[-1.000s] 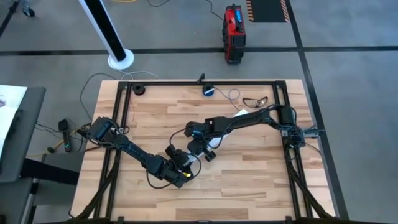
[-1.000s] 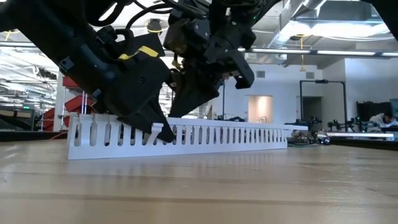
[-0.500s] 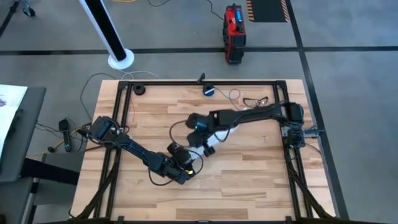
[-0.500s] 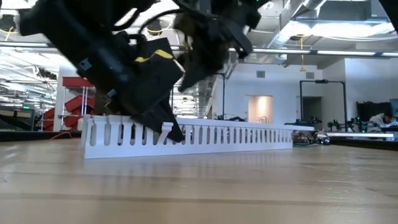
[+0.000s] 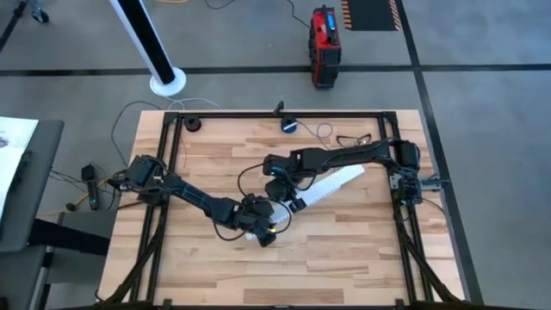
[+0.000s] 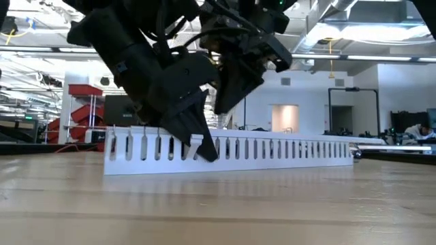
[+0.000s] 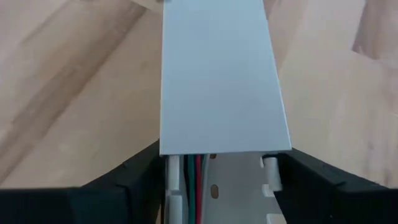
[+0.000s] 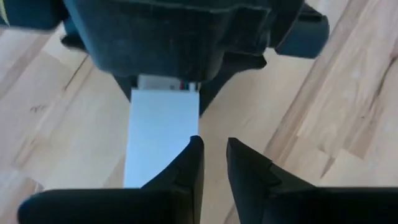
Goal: Ziptie cables
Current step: Close the white cable duct
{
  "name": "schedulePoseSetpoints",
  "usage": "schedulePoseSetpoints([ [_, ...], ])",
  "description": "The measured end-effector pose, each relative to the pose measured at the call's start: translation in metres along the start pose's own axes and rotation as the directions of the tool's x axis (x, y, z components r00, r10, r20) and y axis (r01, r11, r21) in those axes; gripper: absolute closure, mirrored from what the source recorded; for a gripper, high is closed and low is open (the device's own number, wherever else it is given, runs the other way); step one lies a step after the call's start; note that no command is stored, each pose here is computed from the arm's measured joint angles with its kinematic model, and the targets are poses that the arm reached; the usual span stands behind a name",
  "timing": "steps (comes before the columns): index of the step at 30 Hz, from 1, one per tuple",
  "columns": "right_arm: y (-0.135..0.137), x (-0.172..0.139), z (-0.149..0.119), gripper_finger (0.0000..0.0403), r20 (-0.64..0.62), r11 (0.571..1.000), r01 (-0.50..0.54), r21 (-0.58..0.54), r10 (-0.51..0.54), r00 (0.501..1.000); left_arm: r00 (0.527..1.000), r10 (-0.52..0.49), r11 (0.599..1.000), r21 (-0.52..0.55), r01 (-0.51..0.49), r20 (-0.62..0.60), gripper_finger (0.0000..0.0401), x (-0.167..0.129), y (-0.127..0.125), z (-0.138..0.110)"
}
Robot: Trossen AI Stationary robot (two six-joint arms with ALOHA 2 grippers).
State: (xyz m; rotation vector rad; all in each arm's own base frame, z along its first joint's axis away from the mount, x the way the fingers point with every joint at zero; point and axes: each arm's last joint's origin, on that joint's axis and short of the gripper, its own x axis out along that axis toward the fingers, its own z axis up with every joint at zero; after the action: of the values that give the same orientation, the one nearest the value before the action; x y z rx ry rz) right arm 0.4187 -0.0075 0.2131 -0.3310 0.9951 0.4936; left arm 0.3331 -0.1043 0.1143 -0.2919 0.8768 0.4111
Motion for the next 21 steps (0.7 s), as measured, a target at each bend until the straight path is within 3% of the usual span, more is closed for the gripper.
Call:
schedulePoseSetpoints([
  [4, -0.001, -0.001, -0.008, 0.0329, -0.054, 1.0, -0.028, -0.001, 0.028, 0.998, 0.997, -0.07, 0.998, -0.006, 0.07, -0.043, 0.0129, 0.002, -0.001, 0.001],
  [12, -0.011, -0.017, -0.021, 0.0315, -0.097, 0.999, -0.034, 0.027, 0.036, 0.995, 0.994, -0.089, 0.996, -0.013, 0.088, -0.066, 0.0108, 0.002, -0.001, 0.001],
  [18, -0.017, -0.057, -0.02, 0.0314, -0.023, 0.998, 0.037, 0.059, -0.035, 0.999, 0.994, -0.074, 0.994, -0.069, 0.08, 0.078, 0.0106, 0.001, -0.01, 0.013],
  [21, -0.013, -0.076, -0.018, 0.0314, 0.02, 0.993, 0.016, 0.113, -0.018, 1.0, 0.992, -0.039, 0.99, -0.127, 0.055, 0.119, 0.0106, 0.001, -0.008, 0.021],
])
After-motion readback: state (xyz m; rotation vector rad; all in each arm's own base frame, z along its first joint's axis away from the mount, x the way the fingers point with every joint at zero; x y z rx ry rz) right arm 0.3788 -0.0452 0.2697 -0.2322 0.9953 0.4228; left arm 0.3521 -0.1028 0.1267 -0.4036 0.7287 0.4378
